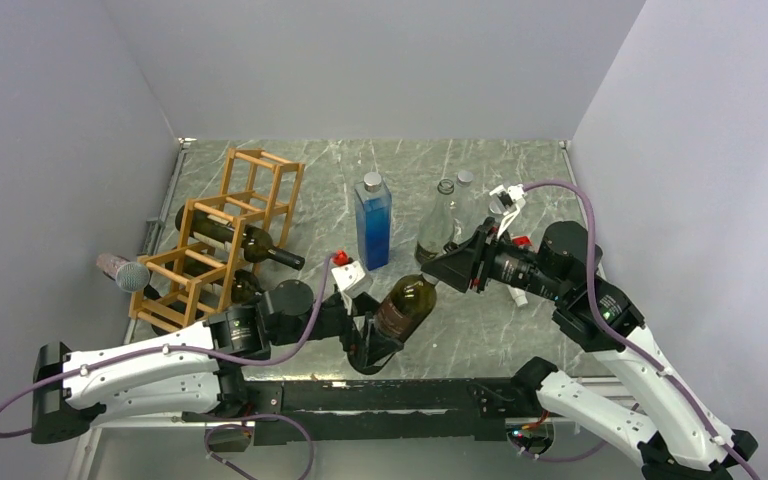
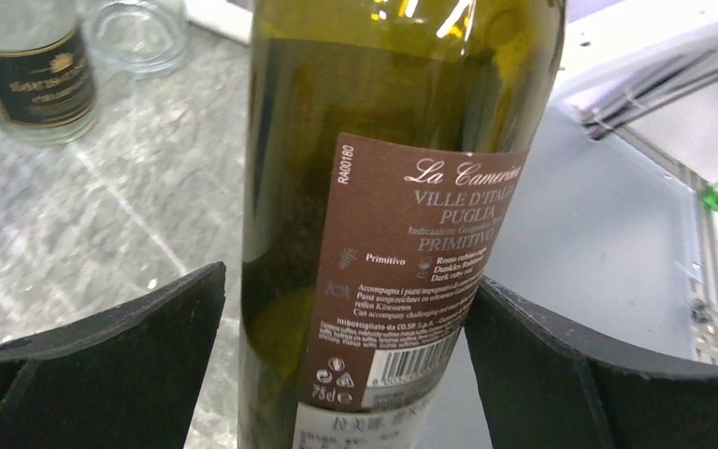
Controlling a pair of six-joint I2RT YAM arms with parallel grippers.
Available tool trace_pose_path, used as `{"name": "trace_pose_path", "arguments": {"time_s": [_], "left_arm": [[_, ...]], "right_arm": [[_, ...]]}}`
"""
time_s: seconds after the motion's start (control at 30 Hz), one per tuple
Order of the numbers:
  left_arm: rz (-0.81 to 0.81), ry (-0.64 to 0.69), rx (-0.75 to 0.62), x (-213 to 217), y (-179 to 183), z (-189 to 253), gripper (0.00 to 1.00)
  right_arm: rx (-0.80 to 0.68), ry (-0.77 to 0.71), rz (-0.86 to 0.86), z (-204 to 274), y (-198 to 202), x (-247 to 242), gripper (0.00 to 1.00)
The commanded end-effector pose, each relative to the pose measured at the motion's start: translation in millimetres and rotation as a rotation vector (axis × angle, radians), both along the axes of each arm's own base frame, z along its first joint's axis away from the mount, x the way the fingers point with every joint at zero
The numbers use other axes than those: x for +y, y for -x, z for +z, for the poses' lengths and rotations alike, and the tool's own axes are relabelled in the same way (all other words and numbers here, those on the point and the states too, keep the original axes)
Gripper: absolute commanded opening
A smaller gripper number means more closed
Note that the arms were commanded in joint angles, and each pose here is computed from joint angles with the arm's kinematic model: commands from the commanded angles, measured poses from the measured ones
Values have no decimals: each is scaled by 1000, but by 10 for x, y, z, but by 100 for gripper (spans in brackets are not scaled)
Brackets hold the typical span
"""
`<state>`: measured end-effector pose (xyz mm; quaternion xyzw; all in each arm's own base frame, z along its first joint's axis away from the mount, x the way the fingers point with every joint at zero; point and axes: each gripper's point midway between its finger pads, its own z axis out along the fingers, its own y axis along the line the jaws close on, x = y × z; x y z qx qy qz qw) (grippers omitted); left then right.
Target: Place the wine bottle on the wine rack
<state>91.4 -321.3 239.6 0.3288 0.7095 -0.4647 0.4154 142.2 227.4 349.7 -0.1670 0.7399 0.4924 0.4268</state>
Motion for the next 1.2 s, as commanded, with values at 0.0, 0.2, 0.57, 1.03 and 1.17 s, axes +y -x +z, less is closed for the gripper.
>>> {"name": "trace_pose_path", "arguments": {"time_s": [0.0,0.2,0.57,1.03,1.17], "left_arm": [[-178,144,-48,-60,303,253,99],[-236,185,-74,-8,424,314,95],[-240,102,-148,70,398,394,1],[-199,-88,-202,263,340,508,1],[-198,-201,-233,282,296,435,1]], "right_arm": [[-90,-237,109,679,236,77,0],[-75,-279,128,706,262,103,0],[-64,-292,149,657,260,146,1],[-157,-81,-143,315,-92,-231,100],[-255,-32,-192,437,-37,-440,100]]}}
